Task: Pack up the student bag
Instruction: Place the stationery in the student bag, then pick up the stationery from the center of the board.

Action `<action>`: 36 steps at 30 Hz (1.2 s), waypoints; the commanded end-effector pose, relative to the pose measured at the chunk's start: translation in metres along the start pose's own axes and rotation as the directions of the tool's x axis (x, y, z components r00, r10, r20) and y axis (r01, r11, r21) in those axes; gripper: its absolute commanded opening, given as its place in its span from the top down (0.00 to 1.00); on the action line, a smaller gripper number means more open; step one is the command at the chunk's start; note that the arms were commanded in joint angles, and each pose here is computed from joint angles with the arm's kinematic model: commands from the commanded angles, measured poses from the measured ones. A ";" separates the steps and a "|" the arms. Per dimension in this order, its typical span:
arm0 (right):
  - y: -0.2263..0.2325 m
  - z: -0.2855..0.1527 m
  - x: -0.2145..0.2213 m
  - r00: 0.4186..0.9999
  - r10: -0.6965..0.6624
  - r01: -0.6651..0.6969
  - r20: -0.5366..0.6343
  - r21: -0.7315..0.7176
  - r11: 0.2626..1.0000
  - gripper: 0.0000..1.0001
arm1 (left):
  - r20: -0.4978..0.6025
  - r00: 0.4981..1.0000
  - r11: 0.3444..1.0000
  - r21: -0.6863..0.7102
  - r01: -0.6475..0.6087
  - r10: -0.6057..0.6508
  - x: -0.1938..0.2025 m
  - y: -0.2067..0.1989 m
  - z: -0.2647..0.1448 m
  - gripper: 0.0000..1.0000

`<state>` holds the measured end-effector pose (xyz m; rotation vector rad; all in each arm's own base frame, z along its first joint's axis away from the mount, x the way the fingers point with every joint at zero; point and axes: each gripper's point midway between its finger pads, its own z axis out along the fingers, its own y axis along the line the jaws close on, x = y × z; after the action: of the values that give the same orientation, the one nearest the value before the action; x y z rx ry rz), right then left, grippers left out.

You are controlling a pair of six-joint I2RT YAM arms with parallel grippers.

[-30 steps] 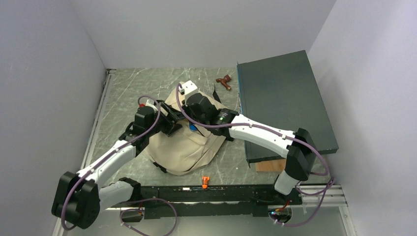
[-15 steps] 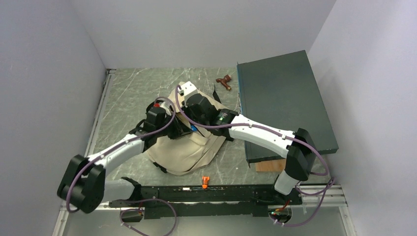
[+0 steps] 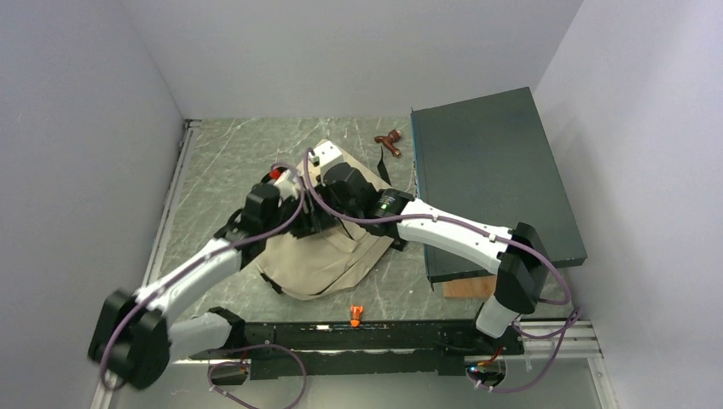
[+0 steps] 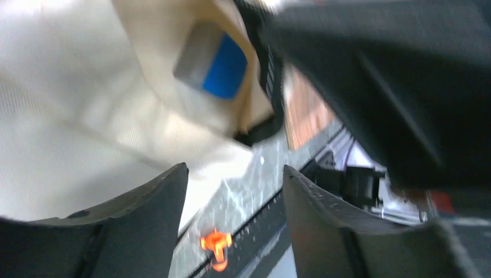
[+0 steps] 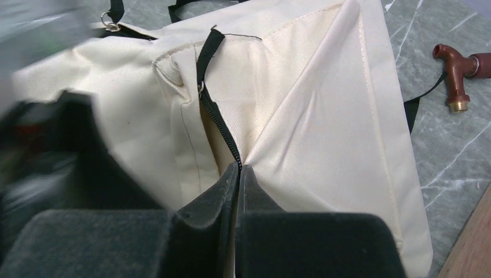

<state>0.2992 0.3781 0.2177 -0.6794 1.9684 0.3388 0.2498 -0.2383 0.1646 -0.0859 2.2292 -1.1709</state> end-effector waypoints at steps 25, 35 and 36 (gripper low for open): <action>0.005 -0.015 -0.027 0.996 0.041 -0.039 0.079 -0.035 0.999 1.00 | -0.312 0.948 0.976 -0.177 -0.127 0.066 0.190 -0.001 -0.008 0.27; 0.004 -0.015 -0.019 0.997 0.038 -0.035 0.074 -0.037 0.999 1.00 | -0.376 0.926 0.973 -0.200 -0.114 0.031 0.216 -0.005 0.009 0.44; 0.004 -0.015 -0.019 0.997 0.037 -0.035 0.074 -0.038 0.999 1.00 | -0.380 0.924 0.972 -0.202 -0.117 0.032 0.218 -0.005 0.008 0.45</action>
<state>0.2977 0.3766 0.2092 -0.6841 1.9801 0.3352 0.0756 -0.2971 0.0404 0.1658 2.7098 -0.8701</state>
